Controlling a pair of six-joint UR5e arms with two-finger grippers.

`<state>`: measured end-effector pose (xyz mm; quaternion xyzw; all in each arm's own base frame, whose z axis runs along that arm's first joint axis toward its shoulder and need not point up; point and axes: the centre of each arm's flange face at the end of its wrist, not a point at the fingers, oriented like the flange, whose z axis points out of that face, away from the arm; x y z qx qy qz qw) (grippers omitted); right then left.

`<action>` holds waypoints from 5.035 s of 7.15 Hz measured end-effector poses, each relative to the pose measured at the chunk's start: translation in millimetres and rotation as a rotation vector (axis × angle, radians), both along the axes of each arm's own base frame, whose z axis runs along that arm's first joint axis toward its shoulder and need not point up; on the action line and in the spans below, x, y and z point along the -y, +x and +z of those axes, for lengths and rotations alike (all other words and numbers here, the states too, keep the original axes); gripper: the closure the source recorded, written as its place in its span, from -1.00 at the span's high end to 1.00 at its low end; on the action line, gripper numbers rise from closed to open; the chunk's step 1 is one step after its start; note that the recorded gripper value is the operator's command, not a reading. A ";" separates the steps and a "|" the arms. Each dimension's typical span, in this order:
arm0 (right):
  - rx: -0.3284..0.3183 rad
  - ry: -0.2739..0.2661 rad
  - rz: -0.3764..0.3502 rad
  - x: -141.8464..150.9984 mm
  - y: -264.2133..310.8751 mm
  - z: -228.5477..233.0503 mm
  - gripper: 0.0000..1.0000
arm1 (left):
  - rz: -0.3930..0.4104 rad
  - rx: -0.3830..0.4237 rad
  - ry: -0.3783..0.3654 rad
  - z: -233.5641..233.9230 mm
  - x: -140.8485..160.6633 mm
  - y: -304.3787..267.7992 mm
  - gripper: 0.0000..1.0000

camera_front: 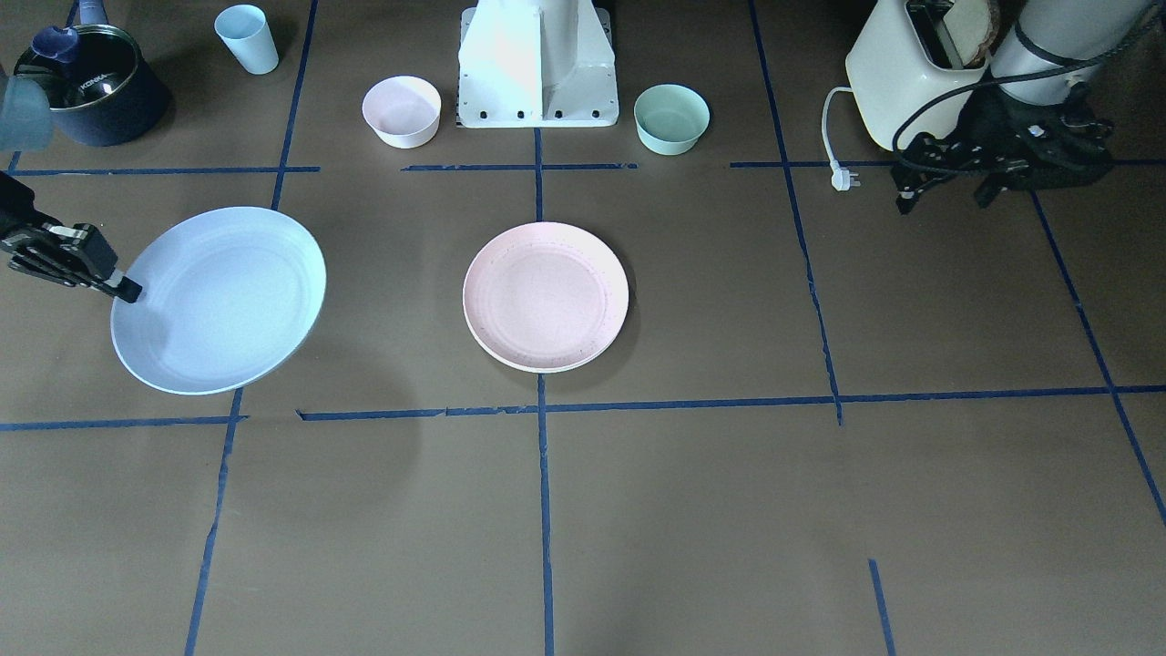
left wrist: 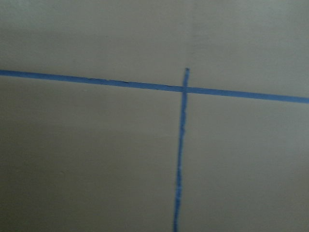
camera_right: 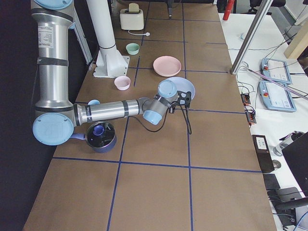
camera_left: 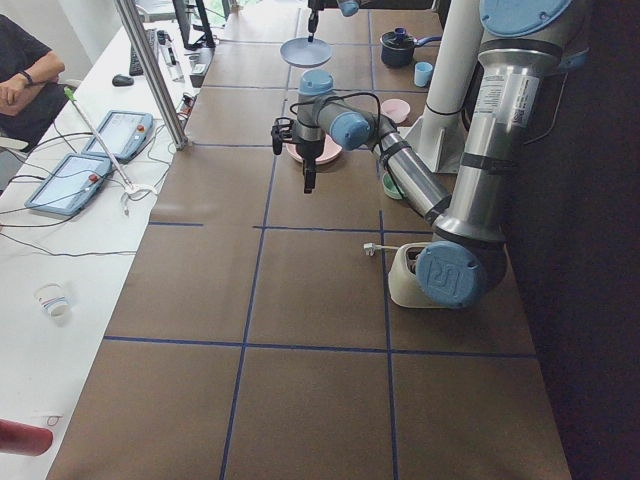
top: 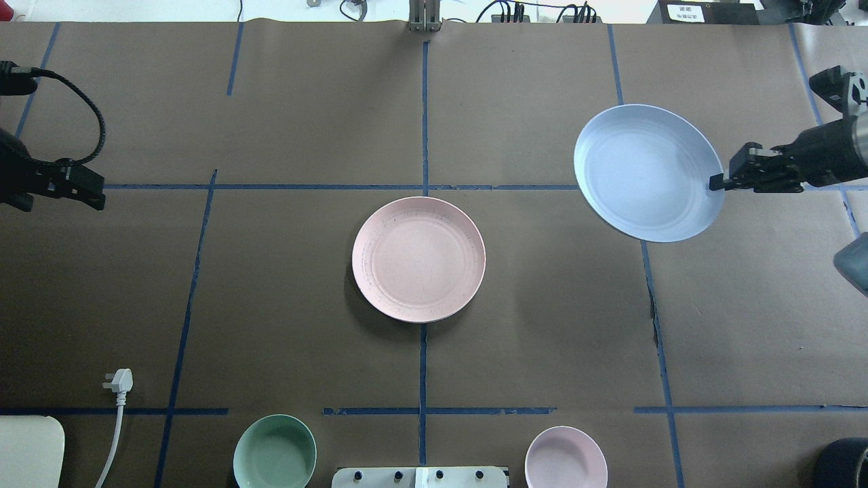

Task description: Stack three plates with pink and blue

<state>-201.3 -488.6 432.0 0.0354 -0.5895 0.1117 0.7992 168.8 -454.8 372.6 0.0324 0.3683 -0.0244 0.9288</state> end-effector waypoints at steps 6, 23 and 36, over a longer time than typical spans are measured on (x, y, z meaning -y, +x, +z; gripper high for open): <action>-0.104 -0.017 0.014 -60.9 -234.7 -171.8 -0.98 | 0.117 0.029 0.045 101.6 45.7 -92.6 1.00; -0.547 0.250 -0.291 39.0 -13.8 3.7 1.00 | 0.147 -0.030 0.005 226.4 47.9 -205.4 1.00; -0.409 0.057 -0.222 -39.1 251.6 207.2 1.00 | 0.145 -0.044 -0.091 283.0 31.2 -209.9 1.00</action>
